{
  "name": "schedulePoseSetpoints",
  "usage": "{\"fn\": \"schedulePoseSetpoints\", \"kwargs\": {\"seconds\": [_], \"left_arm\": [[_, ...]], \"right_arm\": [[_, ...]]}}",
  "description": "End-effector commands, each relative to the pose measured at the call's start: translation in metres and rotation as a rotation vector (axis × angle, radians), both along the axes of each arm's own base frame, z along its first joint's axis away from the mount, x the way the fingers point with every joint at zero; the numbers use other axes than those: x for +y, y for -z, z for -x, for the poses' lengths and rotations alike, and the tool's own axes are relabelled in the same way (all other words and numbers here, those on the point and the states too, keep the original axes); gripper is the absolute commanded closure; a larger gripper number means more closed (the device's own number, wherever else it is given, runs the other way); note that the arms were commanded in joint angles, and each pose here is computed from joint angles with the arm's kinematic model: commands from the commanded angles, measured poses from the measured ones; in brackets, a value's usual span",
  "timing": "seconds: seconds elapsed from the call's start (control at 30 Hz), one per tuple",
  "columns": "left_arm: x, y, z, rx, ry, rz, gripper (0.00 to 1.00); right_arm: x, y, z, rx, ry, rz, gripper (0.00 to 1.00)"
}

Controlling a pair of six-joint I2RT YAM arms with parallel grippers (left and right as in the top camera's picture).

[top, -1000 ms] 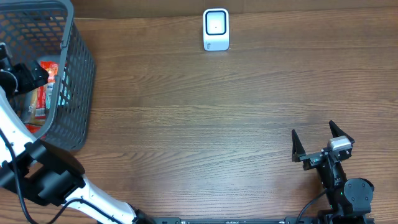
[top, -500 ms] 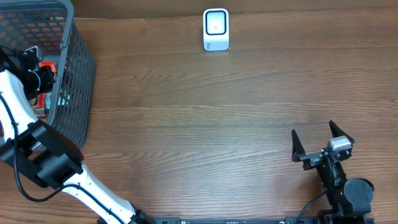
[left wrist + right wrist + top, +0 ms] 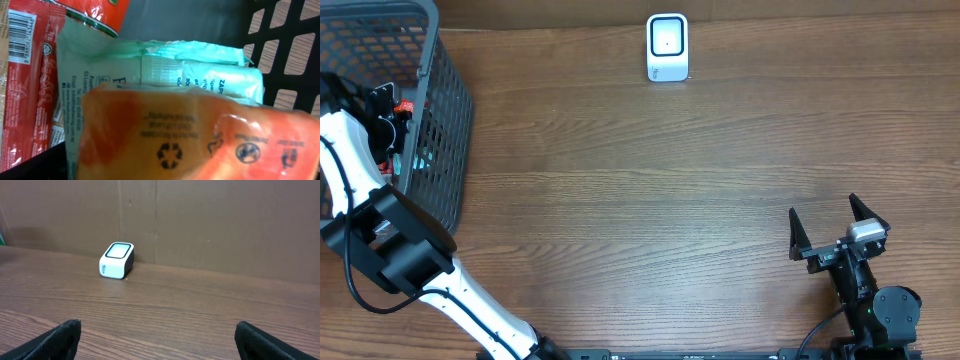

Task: Scan the item barcode
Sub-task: 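Grasp the teal-and-orange snack packet in the basket with the left gripper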

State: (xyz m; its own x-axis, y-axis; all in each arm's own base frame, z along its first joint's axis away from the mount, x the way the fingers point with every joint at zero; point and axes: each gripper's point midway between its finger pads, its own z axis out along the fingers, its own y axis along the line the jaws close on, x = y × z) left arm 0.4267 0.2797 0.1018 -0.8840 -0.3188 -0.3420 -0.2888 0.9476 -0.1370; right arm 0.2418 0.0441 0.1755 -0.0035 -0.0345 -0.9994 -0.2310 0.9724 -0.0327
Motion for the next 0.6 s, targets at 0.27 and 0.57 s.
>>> {"fn": "schedulePoseSetpoints", "kwargs": {"seconds": [0.27, 0.57], "left_arm": [[-0.007, 0.030, 0.010, 0.058, -0.014, 0.029, 0.27], [-0.007, 0.022, 0.010, 0.054, -0.016, 0.026, 0.57]], "right_arm": [[0.000, 0.002, 0.000, -0.005, -0.001, 0.001, 0.00], [0.000, 0.002, 0.000, -0.005, -0.001, 0.001, 0.00]]}}
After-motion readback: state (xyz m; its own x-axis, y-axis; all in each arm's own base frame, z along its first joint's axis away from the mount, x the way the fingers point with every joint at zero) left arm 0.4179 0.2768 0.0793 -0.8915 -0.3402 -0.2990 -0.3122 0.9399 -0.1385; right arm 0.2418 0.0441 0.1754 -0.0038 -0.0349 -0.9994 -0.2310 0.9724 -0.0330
